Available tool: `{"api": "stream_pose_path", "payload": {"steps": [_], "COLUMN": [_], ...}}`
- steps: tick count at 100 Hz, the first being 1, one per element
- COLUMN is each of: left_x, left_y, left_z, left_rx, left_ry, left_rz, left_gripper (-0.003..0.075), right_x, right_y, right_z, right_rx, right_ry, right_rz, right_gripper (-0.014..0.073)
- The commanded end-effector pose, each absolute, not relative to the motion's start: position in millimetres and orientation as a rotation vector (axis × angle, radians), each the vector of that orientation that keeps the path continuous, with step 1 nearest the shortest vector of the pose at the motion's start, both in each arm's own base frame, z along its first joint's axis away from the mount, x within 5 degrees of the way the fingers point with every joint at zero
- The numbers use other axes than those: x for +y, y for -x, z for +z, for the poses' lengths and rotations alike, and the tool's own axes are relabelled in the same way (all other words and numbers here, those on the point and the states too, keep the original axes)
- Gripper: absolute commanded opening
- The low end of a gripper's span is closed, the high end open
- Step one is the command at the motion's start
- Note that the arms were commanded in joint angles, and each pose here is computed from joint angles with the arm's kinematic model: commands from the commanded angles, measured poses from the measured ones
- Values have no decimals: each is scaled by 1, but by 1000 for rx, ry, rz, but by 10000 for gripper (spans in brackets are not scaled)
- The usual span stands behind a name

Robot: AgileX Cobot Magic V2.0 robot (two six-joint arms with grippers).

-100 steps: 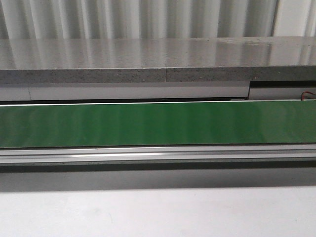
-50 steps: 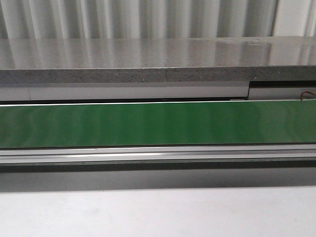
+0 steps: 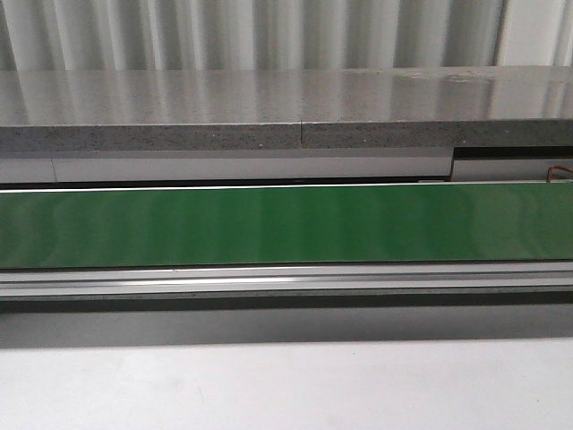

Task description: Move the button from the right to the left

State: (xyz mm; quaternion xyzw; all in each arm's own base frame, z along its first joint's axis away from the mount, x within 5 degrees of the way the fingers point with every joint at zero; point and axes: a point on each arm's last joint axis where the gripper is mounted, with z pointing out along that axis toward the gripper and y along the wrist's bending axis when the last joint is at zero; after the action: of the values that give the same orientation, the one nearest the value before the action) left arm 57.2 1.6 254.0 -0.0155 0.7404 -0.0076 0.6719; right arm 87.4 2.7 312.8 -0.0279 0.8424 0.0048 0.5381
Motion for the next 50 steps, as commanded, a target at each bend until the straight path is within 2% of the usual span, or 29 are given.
{"api": "stream_pose_path", "payload": {"steps": [1,26,50], "left_x": [0,-1,-4], "left_y": [-56,-53,-54], "left_z": [251,211,204], "left_rx": [1535,1527,1501], "left_ry": [16,-6,-67], "left_rz": [-41,-34,-60], "left_gripper": [-20,-20,-20], "right_x": [2,2,2], "right_y": [-90,-90,-90], "right_z": [327,327,327], "right_rx": [1914,1915,1914], "right_ry": [54,54,54], "right_rz": [0,0,0], "right_gripper": [-67,-67,-67]}}
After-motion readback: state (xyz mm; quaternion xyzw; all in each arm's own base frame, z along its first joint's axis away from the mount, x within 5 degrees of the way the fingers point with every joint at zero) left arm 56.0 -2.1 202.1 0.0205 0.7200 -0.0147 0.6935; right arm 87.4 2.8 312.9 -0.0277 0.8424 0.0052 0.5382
